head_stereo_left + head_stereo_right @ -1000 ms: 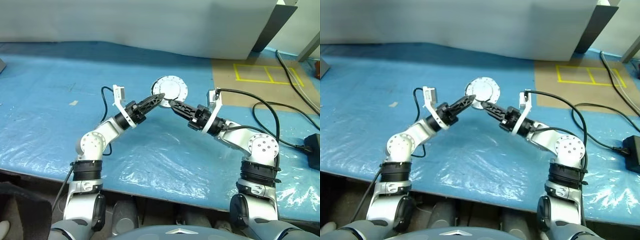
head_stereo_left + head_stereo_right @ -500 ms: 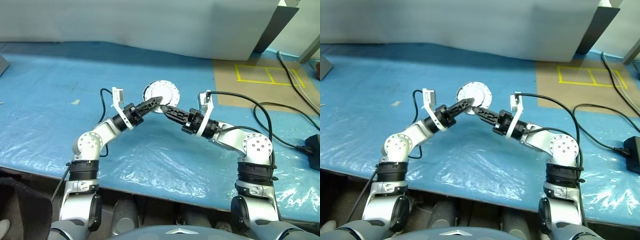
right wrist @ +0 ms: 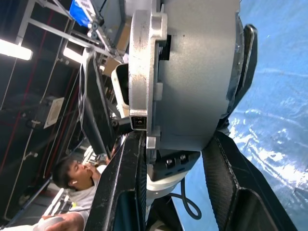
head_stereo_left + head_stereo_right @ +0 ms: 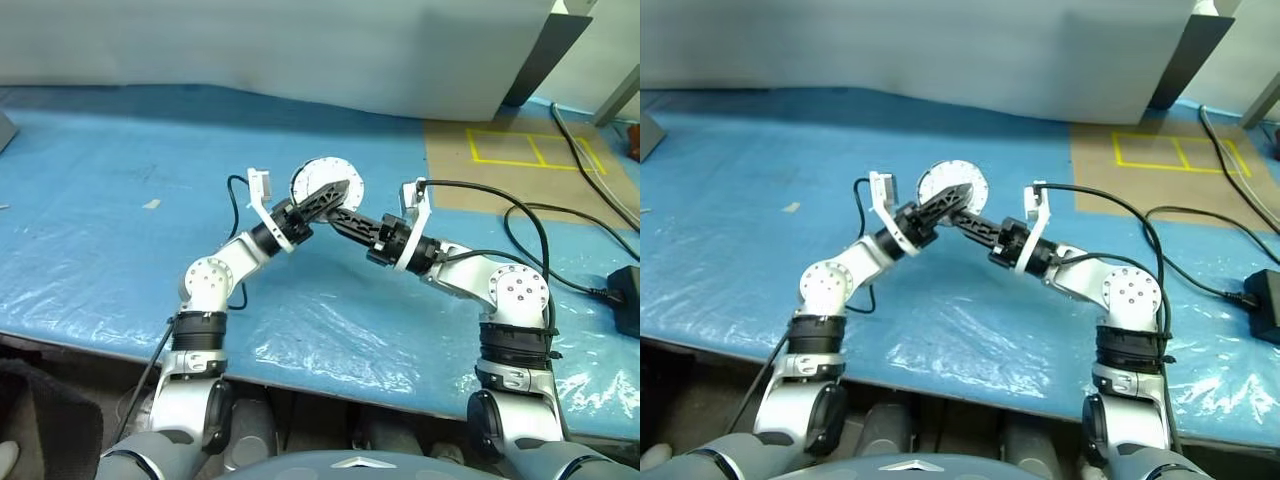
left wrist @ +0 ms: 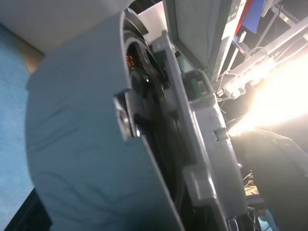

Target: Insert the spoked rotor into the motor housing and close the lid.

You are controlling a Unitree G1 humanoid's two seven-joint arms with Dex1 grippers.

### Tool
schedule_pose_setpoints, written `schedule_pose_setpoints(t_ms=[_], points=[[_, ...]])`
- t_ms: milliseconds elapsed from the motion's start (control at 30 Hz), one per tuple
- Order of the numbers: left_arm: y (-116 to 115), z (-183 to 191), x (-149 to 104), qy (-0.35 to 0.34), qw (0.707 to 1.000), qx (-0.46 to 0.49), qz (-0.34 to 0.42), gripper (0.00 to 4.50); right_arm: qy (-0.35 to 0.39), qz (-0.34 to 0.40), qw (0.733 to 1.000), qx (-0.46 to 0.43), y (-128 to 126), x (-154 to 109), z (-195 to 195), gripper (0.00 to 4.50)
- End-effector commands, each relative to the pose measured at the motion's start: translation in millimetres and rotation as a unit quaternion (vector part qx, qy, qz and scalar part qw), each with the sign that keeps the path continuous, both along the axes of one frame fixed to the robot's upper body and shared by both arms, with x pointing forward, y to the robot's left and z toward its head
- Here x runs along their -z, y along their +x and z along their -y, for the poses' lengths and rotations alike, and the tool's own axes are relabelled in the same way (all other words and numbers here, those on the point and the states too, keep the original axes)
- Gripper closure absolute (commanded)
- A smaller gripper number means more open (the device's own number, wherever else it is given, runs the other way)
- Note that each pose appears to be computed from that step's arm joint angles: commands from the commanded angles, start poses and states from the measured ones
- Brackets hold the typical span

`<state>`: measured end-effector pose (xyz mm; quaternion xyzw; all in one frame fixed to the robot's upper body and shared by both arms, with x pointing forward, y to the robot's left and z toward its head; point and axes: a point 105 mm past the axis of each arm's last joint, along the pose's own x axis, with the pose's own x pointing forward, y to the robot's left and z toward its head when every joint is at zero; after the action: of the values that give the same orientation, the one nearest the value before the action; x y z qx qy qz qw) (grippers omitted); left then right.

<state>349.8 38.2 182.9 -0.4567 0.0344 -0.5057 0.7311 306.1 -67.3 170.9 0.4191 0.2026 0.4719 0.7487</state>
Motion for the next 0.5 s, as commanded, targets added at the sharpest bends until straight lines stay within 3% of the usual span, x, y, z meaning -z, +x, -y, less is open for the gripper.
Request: schedule_pose_setpoints(t_ms=[33, 200, 367, 500], points=[[10.3, -10.8, -14.8, -0.041, 0.999, -0.023, -0.009, 0.03, 0.034, 0.036, 0.999, -0.023, -7.3, -21.9, -5.1, 3.19], [-1.3, -1.9, -5.8, -0.017, 1.000, 0.014, -0.011, 0.03, 0.038, 0.035, 0.999, -0.016, -6.0, -22.1, -4.5, 3.19], [-14.7, 9.4, 2.8, 0.022, 0.999, 0.043, 0.000, 1.50, 0.039, 0.034, 0.999, -0.015, -5.1, -22.1, -6.0, 3.19], [-18.5, 9.0, -1.1, 0.008, 0.999, 0.052, 0.004, 1.60, 0.026, 0.037, 0.999, -0.006, -2.9, -20.0, -7.2, 3.19]])
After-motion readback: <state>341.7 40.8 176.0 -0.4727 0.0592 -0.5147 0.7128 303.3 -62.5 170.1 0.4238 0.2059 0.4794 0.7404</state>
